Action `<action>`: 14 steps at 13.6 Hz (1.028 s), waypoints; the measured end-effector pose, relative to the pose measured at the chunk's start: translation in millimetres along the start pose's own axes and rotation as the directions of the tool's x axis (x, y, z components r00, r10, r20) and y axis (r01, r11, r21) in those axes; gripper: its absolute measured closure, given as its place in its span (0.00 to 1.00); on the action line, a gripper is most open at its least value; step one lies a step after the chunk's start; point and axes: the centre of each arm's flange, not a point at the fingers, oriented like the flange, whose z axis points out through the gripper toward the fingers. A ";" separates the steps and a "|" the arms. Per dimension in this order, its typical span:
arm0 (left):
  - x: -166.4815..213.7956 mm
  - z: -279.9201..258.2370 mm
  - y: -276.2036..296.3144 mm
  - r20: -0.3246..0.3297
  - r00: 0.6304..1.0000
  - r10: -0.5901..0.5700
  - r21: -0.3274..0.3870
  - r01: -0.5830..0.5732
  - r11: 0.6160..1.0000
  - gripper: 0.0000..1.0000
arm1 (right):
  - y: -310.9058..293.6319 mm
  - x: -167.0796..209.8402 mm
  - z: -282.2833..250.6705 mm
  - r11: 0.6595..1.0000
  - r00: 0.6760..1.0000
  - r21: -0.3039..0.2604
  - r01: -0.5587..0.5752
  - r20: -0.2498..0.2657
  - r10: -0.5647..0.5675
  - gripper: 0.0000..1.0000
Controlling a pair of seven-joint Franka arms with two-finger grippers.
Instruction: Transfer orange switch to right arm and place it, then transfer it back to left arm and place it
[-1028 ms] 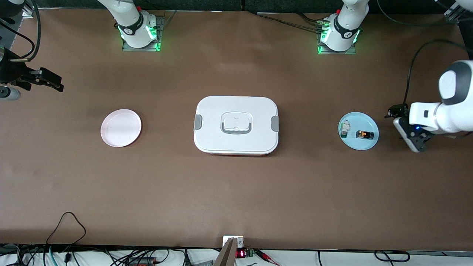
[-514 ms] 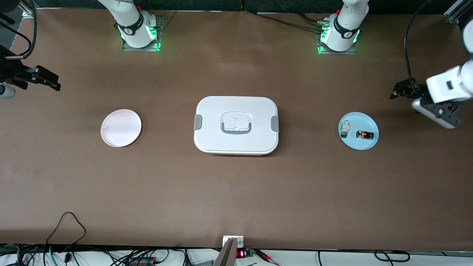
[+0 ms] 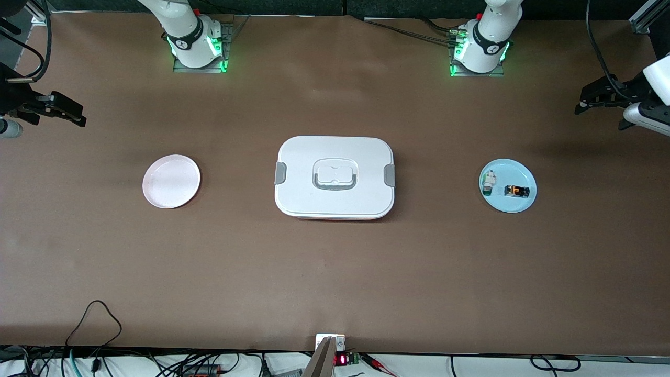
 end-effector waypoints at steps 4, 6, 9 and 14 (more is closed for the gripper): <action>2.4 -4.2 36.3 0.036 0.976 -0.213 -0.050 0.215 0.975 0.00 | 0.3 0.0 -0.1 1.000 1.000 0.000 -0.001 0.000 0.001 0.00; 5.2 -11.6 56.0 0.023 0.981 -0.191 -0.006 0.191 0.982 0.00 | 0.4 -0.1 -0.2 1.000 1.000 0.000 -0.001 0.001 0.001 0.00; 9.4 -13.6 75.9 0.010 0.988 -0.155 0.056 0.155 0.986 0.00 | 0.4 -0.3 -0.2 1.000 1.000 0.000 -0.001 0.002 0.001 0.00; 6.4 -34.4 68.2 -0.034 0.989 -0.144 0.056 0.146 0.988 0.00 | 0.6 -0.3 -0.4 1.000 1.000 0.000 -0.001 0.002 0.001 0.00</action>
